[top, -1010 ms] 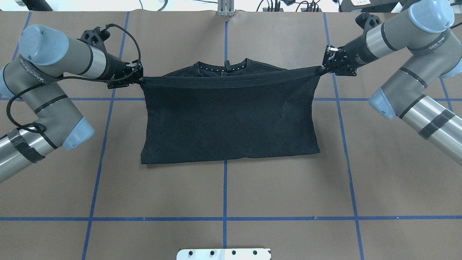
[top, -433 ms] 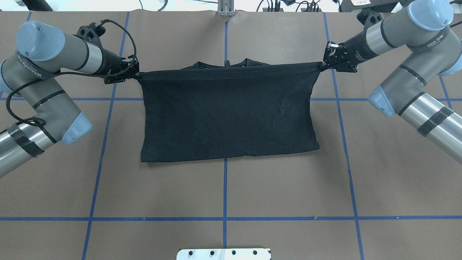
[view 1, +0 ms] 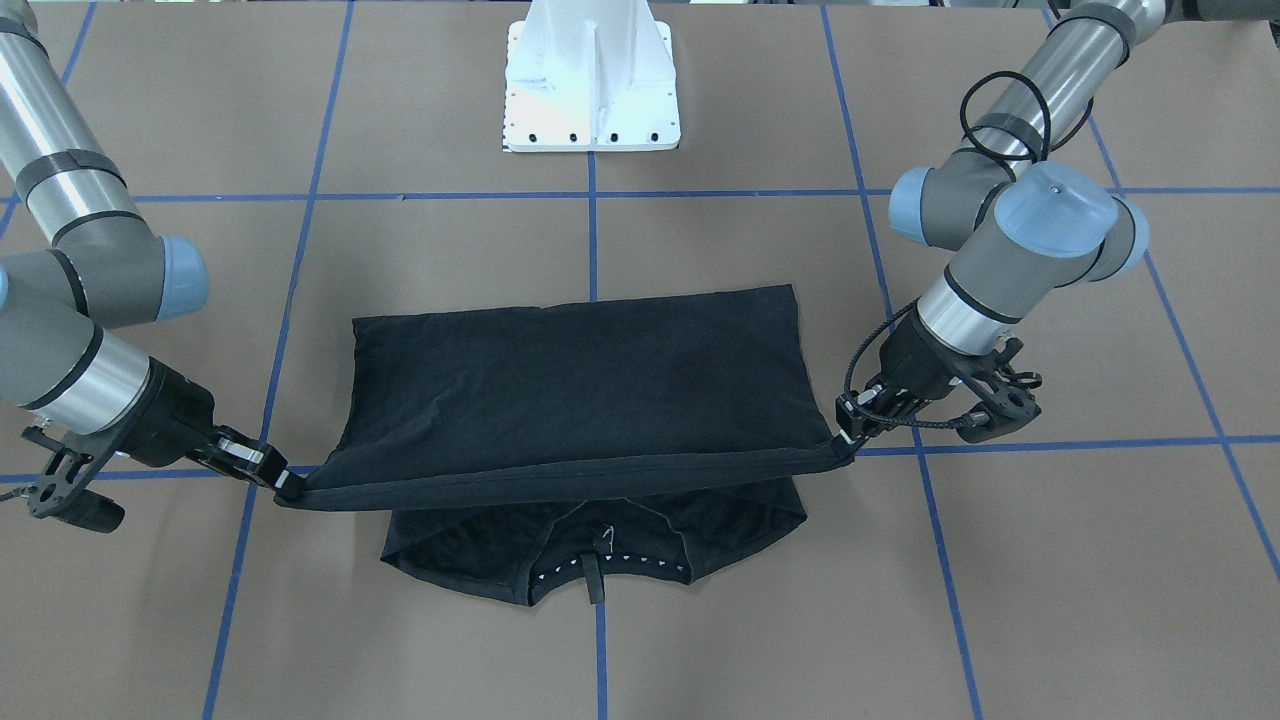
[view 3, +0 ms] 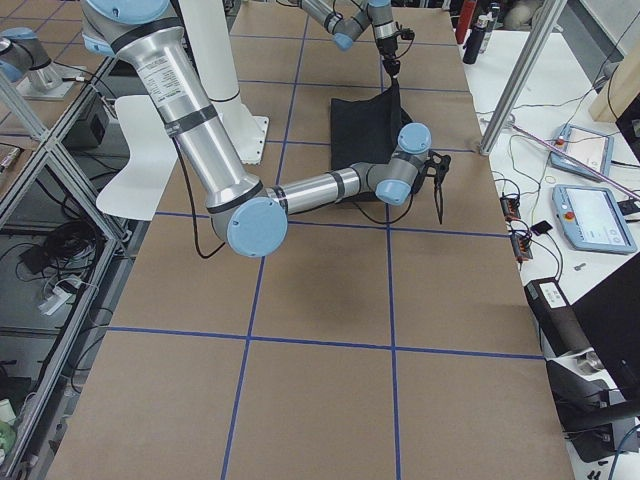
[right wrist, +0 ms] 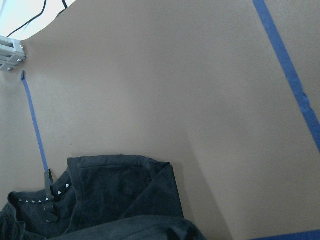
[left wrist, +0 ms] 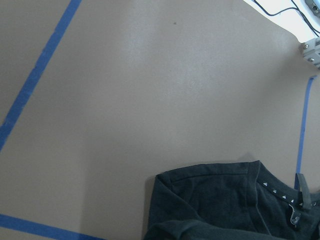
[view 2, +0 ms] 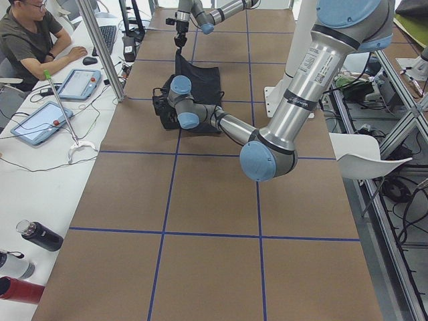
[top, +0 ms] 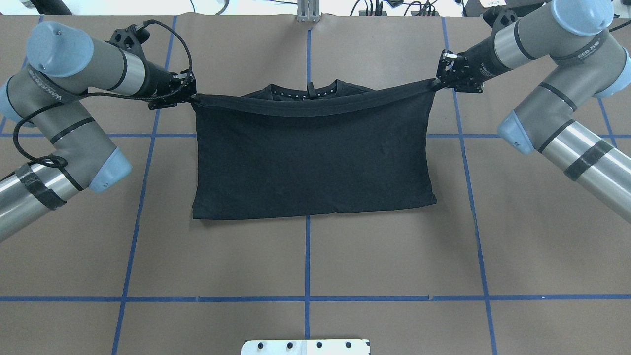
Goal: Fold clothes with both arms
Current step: 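Lower the hem onto the collar with both grippers, then open both grippers and raise them off the folded hem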
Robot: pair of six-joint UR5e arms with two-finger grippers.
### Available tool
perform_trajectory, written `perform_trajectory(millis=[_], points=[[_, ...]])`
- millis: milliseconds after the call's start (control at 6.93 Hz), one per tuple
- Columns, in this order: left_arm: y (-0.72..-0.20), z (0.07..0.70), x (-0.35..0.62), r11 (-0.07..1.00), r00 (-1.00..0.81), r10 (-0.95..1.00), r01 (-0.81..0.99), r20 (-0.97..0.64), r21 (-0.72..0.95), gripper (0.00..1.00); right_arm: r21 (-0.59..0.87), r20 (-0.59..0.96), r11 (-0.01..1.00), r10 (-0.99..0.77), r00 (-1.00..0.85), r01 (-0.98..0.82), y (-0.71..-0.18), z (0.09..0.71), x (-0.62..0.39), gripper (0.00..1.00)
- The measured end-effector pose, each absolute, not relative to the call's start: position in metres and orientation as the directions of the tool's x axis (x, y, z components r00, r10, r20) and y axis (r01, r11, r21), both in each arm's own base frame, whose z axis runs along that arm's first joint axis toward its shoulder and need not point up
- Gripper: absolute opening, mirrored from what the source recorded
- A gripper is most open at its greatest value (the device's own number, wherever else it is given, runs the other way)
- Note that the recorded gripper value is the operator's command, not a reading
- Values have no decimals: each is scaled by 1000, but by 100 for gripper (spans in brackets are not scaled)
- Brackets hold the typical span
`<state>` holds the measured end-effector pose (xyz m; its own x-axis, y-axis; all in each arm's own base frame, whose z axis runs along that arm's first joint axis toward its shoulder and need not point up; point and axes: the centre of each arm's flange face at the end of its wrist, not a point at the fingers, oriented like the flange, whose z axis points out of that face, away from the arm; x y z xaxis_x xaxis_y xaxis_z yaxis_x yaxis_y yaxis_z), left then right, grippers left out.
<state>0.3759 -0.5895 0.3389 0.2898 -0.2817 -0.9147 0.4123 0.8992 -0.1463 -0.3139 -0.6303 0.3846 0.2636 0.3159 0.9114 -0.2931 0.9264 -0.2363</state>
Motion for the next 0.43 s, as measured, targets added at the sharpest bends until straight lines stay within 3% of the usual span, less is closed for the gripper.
perform_trajectory(millis=[433], points=[[-592,335,374,898,288,-282,415,-915,-146,0,-229,914,927,310,260,-297,-635,375,-316,0]])
